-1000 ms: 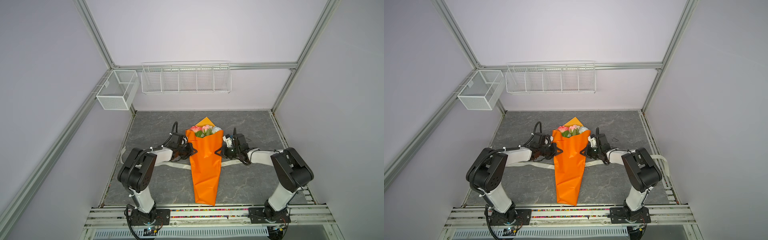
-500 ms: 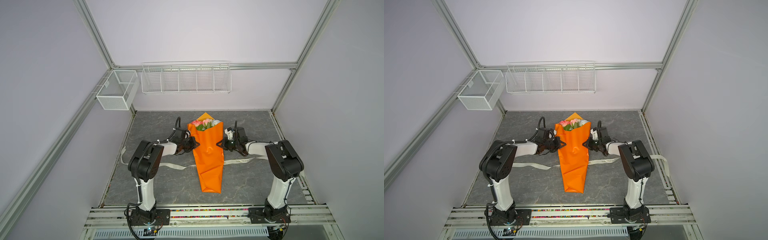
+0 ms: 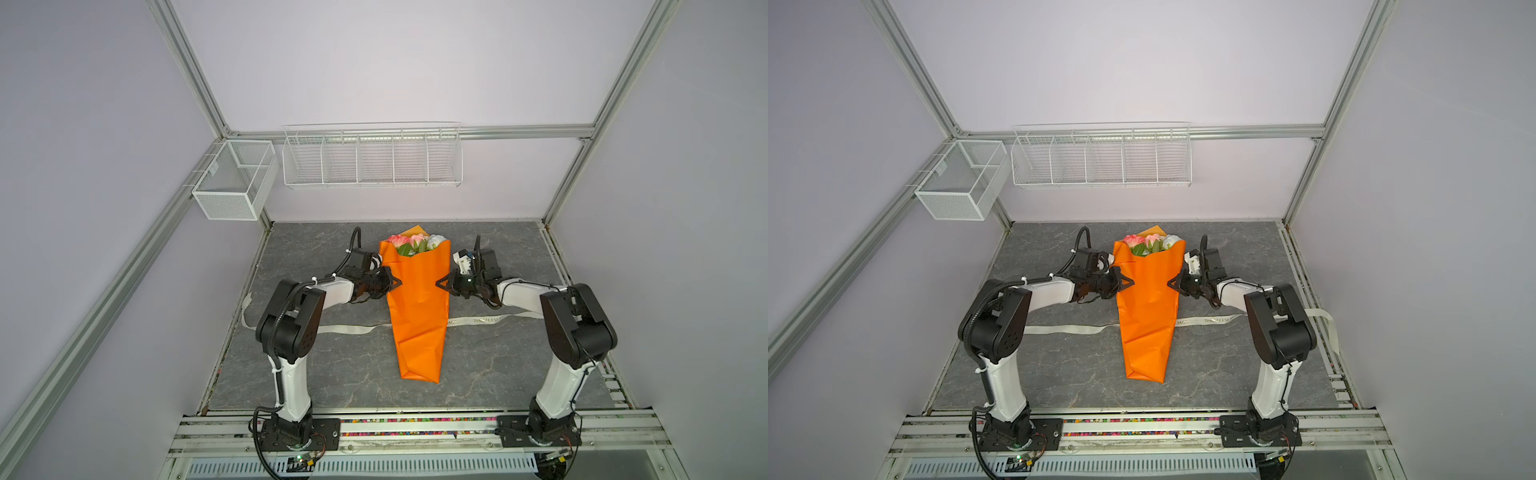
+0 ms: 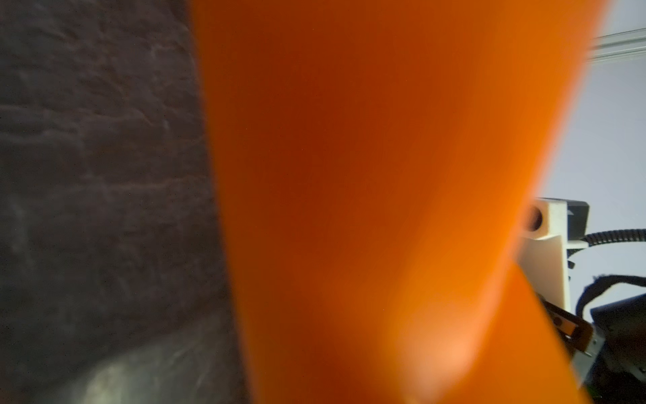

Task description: Tie the bouquet of fake flowers

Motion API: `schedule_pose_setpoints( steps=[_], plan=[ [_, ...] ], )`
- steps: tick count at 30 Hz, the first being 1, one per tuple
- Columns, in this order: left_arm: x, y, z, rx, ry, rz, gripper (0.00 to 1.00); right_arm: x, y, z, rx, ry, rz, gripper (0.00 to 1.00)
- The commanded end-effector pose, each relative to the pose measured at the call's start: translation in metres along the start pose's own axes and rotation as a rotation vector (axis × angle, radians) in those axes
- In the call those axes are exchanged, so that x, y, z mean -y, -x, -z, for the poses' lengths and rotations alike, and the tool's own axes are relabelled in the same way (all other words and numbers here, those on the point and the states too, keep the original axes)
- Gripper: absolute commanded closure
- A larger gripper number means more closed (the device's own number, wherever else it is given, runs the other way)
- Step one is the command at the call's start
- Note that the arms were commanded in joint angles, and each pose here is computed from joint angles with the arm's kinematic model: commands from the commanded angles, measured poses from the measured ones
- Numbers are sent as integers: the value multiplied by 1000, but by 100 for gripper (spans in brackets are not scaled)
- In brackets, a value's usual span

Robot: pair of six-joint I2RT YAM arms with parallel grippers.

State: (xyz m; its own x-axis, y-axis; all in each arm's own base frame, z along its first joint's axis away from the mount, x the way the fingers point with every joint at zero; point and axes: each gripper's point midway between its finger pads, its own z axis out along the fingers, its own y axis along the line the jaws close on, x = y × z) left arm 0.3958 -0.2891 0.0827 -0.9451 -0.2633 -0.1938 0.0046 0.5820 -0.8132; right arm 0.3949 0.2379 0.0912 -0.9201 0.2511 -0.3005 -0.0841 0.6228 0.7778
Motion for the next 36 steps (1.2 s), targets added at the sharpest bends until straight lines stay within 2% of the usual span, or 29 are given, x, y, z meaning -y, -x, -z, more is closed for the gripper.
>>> schedule_pose_setpoints(
  steps=[1, 9, 16, 22, 24, 30, 36],
  plan=[
    [5, -13, 17, -10, -16, 24, 100, -16, -17, 13, -26, 24, 12, 93],
    [-16, -34, 19, -23, 5, 32, 100, -3, -38, 8, -33, -27, 1, 93],
    [-39, -36, -2, -34, 46, 30, 100, 41, -57, -10, -62, -109, -55, 93],
    [-43, -25, -14, -16, 48, 31, 100, 60, -50, -21, -72, -135, -62, 93],
    [-40, -21, -17, -16, 42, 30, 100, 56, -36, -21, -54, -131, -54, 93],
    [-35, -12, -20, 8, 31, 40, 100, 56, -25, -21, -49, -121, -54, 93],
    [-17, -9, -14, 15, -22, 36, 100, 38, -16, -15, -44, -81, -34, 93]
  ],
)
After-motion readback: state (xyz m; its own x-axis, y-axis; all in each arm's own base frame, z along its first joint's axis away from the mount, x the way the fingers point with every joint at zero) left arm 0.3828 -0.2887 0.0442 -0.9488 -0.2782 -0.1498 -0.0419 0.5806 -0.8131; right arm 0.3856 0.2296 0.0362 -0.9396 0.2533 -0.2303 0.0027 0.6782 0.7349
